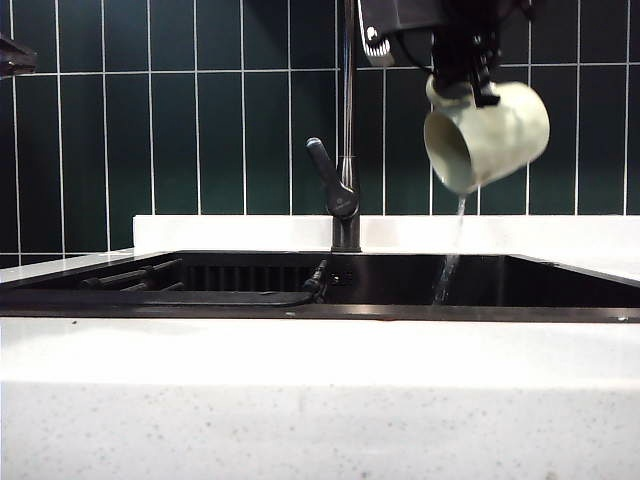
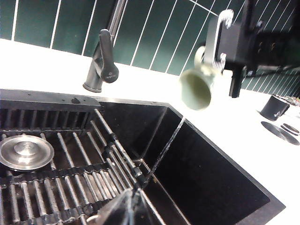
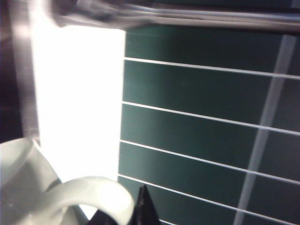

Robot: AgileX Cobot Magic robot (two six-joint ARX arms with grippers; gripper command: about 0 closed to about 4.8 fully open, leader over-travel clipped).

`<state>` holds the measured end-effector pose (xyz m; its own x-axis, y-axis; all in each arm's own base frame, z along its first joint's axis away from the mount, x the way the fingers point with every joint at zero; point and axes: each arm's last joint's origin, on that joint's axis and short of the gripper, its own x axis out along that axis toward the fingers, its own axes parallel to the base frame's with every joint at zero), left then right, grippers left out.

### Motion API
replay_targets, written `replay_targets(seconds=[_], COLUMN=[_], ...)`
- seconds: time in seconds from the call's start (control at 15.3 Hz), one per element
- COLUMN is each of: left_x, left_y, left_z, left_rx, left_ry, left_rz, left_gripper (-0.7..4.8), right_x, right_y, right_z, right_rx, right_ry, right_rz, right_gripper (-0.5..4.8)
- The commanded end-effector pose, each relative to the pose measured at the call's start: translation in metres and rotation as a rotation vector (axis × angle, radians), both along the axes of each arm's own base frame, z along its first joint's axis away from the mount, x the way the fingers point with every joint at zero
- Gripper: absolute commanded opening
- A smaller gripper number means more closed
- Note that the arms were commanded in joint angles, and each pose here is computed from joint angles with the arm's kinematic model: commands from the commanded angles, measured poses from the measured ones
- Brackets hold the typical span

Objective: Pick up the mug next to the sink, go to the faucet to get some water, pour the water into the sink, and finally put the mug back to its place.

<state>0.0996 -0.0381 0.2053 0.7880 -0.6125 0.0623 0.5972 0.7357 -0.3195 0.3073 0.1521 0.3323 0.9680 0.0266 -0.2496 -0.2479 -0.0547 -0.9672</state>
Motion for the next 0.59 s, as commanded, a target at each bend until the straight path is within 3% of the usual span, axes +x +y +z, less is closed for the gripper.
replay_targets(seconds=[0.07, 0.26, 0.46, 0.59], left_x=[0.0009, 0.0013, 0.0016, 0.0019], left_y=[0.0012, 0.0019, 0.0023, 0.0025], left_z=[0.001, 0.001, 0.0011, 0.001], left_rx=[-0.002, -0.003, -0.003, 0.136], left_ry=[-0.01, -0.01, -0.011, -0.106], left_rz=[0.05, 0.077, 0.095, 0.113], left_gripper=[-0.03, -0.03, -0.03, -0.03], right_x=[-0.0033, -0.0034, -0.0035, -0.0048], right_y=[0.0035, 0.0034, 0.0028, -0.0003], right_z=[0.0112, 0.0113, 0.0121, 0.0153], right_rx=[0.0, 0.011, 0.236, 0.446], right_ry=[-0.059, -0.059, -0.055, -0.058], right_rz=[0.006, 0.002, -0.05, -0.099], right_gripper=[0.13, 0.13, 0.12, 0.12])
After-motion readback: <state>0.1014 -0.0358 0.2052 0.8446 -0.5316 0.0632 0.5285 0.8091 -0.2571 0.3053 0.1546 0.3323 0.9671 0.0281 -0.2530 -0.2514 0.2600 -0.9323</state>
